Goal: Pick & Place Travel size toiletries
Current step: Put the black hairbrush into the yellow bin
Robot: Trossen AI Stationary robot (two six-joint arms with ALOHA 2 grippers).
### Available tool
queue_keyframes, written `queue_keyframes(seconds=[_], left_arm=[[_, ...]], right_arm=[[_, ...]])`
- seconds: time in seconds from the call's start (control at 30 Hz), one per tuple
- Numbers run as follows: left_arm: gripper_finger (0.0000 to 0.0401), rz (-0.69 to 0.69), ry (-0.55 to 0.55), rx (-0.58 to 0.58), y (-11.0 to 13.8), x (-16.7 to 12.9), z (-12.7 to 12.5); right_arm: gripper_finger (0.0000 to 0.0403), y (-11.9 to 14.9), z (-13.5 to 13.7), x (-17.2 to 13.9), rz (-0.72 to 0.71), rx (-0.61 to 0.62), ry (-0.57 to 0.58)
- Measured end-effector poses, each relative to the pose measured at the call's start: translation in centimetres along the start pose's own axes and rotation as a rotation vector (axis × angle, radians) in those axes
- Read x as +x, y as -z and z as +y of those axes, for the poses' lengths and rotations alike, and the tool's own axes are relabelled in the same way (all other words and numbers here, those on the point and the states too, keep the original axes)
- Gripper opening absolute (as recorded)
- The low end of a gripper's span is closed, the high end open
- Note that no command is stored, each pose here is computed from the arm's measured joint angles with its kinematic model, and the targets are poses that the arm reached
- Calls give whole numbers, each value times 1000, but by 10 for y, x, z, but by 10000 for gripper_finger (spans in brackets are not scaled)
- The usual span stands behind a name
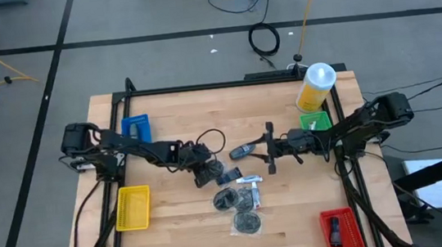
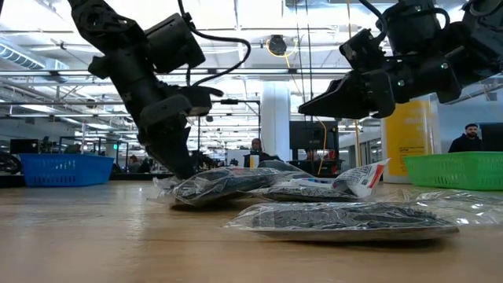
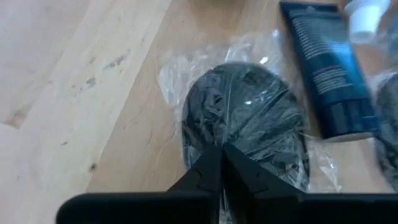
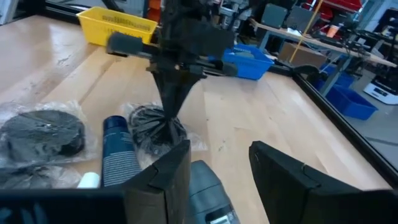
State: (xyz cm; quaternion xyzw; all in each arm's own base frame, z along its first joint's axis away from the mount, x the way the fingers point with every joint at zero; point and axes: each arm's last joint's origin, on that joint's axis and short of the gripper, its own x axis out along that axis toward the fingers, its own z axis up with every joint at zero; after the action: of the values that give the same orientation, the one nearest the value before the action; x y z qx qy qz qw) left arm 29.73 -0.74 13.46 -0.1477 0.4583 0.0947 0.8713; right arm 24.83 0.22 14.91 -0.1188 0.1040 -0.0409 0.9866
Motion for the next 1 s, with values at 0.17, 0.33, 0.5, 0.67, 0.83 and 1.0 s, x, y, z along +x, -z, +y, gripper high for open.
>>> queue_keyframes(seconds=[0.17,0.33,0.5,0.67,0.83,1.0], left_arm=[[4,-43,9,-9,-6,-15,-1],[2,-76,23,-45,-10,-36,-1],[1,-97,28,-117,-13,-59,-1],[1,-76,20,-134,-40,-90,-8],[0,61,9,-101,-54,-128,-29],[0,162,8,-178,-49,-158,-59]], right_arm=[[155,1,-1,0,7,-4,2],[155,1,-1,0,8,-4,2],[155,1,-1,0,11,0,1],[155,1,-1,0,10,2,2],[155,0,-1,0,1,3,3],[155,0,-1,0,1,3,2]])
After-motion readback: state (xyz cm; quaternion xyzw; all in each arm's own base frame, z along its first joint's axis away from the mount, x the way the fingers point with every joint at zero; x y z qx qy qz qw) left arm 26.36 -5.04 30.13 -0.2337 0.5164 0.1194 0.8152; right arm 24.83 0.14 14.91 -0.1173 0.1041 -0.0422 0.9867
